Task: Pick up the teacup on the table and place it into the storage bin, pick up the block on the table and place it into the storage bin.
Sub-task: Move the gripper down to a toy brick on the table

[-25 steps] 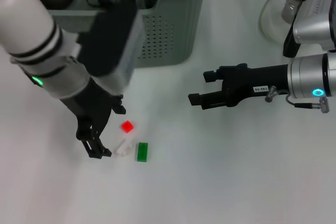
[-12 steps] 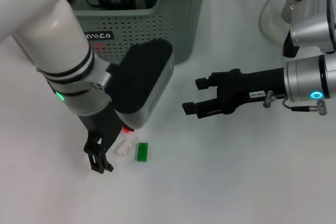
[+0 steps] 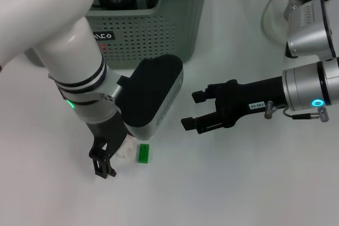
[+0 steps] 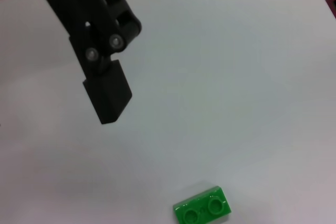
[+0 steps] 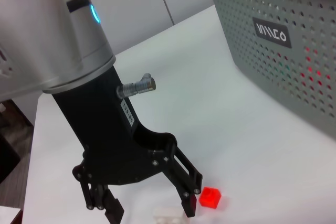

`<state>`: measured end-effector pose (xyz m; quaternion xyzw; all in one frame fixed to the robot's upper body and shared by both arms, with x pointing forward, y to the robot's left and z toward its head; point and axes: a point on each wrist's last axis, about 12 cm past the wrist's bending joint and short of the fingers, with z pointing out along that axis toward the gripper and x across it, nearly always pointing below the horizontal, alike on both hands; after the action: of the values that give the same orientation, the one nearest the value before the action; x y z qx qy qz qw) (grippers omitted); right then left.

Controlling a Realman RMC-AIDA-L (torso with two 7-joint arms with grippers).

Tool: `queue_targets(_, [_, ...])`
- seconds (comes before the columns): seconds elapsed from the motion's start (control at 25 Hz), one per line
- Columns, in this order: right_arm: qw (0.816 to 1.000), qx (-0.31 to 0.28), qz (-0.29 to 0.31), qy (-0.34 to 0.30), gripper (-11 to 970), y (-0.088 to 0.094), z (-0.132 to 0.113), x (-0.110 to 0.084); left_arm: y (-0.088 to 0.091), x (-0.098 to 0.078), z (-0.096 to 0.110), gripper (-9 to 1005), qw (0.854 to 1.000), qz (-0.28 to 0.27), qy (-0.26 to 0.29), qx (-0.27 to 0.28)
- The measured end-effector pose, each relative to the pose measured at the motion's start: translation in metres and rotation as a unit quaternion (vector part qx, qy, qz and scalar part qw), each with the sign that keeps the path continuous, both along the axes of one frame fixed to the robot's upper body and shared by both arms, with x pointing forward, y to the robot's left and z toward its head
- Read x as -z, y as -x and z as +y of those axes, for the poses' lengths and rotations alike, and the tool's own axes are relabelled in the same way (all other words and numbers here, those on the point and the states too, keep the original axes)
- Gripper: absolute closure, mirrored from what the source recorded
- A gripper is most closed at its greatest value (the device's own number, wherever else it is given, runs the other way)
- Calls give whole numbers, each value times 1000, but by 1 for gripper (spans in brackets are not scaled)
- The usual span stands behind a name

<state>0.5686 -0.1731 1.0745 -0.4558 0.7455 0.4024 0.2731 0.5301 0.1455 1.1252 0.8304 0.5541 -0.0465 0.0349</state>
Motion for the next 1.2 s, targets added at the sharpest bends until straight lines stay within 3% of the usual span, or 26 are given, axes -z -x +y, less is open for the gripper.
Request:
queue_targets(0.52, [1000, 11, 2, -2, 47, 1, -2, 3, -2, 5, -5, 158, 1000, -1, -7, 11])
queue_targets(0.72, [1000, 13, 2, -2, 47, 1, -2, 3, -4, 6, -6, 248, 1000, -6, -6, 12])
queue_targets(1.2, [1000, 20, 2, -5, 45, 1, -4, 3, -7, 10, -7, 300, 1000, -11, -15, 14])
